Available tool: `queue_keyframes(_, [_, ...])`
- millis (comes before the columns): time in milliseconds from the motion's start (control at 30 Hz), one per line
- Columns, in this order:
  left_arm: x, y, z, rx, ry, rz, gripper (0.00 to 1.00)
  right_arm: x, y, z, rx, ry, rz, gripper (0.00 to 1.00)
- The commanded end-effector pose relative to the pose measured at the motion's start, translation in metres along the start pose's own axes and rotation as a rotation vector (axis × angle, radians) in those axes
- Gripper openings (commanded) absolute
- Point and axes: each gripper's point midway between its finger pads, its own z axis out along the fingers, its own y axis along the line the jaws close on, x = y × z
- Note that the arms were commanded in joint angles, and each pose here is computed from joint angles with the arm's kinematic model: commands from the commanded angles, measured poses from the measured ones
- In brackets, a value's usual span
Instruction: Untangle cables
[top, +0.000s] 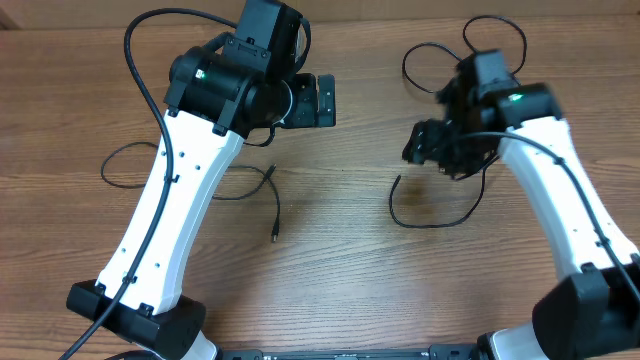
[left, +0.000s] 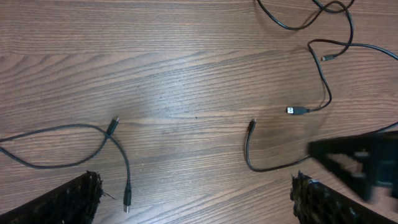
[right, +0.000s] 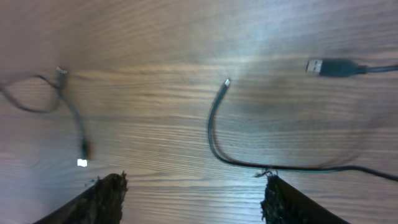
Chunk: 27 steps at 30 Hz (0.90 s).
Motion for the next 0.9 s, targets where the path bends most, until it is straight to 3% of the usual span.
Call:
queue_keyframes(0, [-0.004, 0.0, 0.0, -0.004, -0.009, -0.006, 1.0, 0.013, -0.009, 0.031, 0.067, 0.04, 0.008, 0.65])
queue_keyframes(267, [-0.004, 0.0, 0.0, -0.004, -0.009, -0.006, 1.0, 0.034, 0.002, 0.086, 0.069, 0.073, -0.09, 0.48])
queue_keyframes(467, [-0.003, 0.0, 0.0, -0.005, -0.007, -0.006, 1.0, 0.037, -0.013, 0.106, 0.165, 0.067, -0.051, 0.38])
queue_keyframes(733, [-0.003, 0.0, 0.0, -0.004, -0.008, -0.006, 0.99, 0.045, -0.02, 0.124, 0.179, 0.116, -0.066, 0.36])
queue_keyframes(867, [-0.004, 0.0, 0.0, -0.003, -0.01, -0.006, 1.0, 0.058, -0.007, 0.135, 0.101, 0.155, -0.075, 0.35])
